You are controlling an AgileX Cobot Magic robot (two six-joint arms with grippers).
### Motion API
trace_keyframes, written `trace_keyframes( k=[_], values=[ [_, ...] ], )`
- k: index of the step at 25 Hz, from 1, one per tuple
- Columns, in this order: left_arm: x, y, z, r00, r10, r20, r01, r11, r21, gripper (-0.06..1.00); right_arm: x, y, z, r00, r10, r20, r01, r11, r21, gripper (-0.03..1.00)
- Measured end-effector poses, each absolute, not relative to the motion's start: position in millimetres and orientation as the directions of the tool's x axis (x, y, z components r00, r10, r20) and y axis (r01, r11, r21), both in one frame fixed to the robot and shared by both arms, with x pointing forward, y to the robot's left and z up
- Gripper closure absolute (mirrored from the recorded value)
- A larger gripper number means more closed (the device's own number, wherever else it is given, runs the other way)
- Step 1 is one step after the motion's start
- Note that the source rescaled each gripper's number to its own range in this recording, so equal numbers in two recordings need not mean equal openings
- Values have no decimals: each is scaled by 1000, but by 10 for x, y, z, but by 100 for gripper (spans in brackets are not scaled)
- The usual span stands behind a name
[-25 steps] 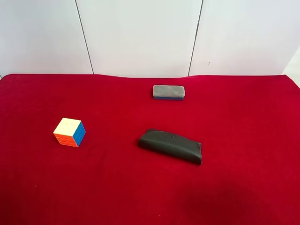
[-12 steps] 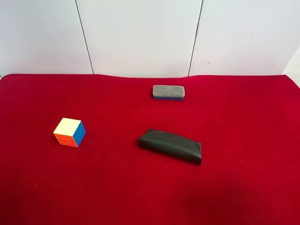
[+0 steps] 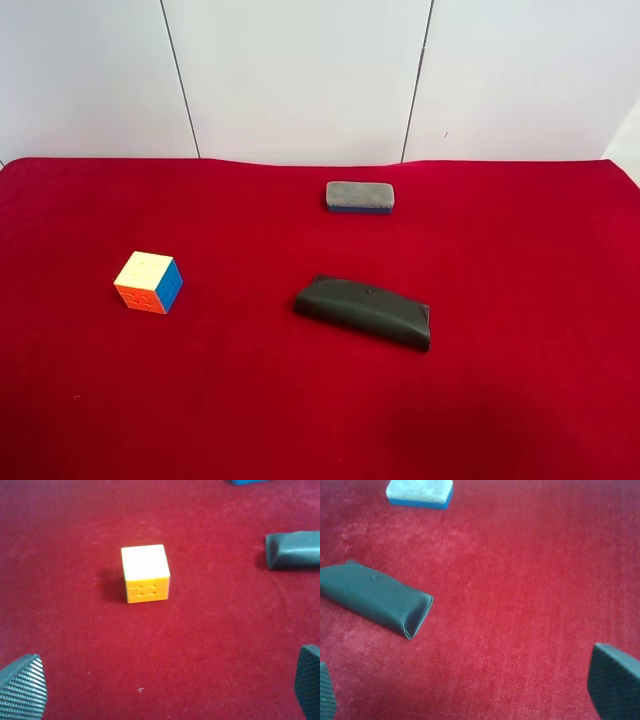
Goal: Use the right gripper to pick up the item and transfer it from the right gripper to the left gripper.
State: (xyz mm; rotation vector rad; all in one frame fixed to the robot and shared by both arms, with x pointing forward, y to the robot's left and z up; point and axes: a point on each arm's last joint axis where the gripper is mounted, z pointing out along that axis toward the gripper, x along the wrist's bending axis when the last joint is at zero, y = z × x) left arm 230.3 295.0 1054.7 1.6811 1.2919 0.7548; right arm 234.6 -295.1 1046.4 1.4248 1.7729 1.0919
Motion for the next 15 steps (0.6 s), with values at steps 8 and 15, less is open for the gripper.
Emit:
trace_keyframes(
  k=[8, 15],
  values=[
    [2317, 2932, 10547, 52, 998, -38, 447, 11, 895, -5, 2353, -2946, 10464, -98, 994, 36, 476, 15, 879, -3],
    [2318, 2931, 10547, 41, 998, -38, 447, 16, 895, -5, 2355, -2945, 10464, -69, 997, 36, 476, 1, 879, -3]
  ],
)
